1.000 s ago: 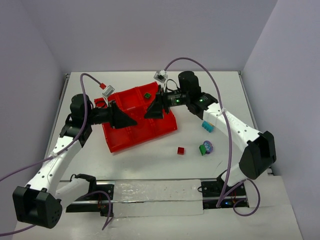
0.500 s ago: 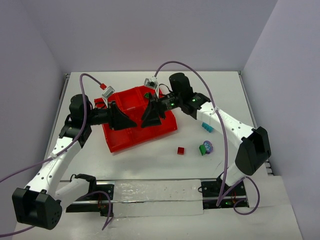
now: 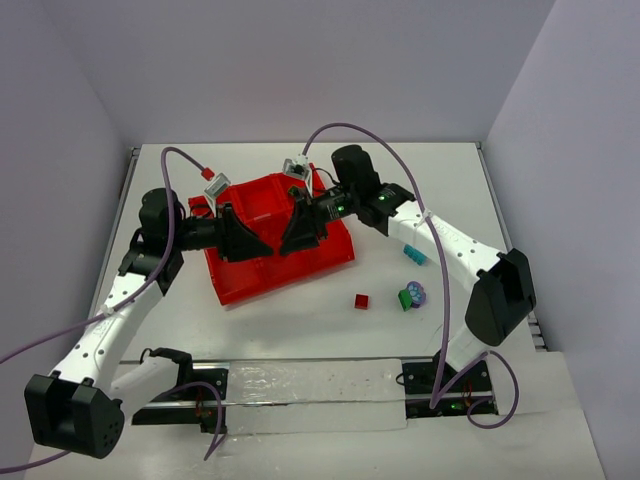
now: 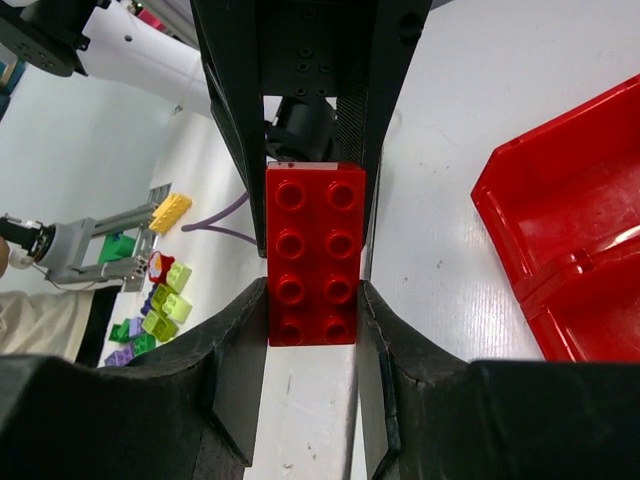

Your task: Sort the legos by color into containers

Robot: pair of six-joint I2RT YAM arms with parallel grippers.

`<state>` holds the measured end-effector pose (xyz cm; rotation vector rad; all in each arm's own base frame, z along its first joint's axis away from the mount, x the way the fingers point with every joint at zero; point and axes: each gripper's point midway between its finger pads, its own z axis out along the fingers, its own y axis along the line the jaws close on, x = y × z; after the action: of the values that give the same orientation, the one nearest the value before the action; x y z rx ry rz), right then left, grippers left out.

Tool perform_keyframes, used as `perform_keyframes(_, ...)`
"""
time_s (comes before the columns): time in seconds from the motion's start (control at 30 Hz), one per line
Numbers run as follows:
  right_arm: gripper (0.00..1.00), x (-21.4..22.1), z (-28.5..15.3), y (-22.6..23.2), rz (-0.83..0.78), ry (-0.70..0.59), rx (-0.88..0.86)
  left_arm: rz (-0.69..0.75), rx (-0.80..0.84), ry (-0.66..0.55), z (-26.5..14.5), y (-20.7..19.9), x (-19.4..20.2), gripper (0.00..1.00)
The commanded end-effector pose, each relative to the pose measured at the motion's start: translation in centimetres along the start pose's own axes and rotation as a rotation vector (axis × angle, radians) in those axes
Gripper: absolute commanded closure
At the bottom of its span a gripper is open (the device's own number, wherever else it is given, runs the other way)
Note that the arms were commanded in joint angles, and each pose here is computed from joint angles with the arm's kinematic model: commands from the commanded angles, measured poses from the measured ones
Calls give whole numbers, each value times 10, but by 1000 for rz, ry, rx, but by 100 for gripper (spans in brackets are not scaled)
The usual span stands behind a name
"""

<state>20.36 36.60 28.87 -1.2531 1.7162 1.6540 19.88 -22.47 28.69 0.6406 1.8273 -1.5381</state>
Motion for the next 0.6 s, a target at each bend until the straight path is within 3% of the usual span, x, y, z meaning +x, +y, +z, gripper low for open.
perform_keyframes(0.0,100,-17,-2,19,-73,-41,-55,95,21,-18,-4,-13,-11,100)
perform_keyframes(0.23,100,-36,-31,13,-64,-174,-60,110,23,8,-8,-17,-2,100)
perform_keyframes(0.57,100,-40,-43,13,-63,-203,-56,107,32,18,-8,-17,2,100)
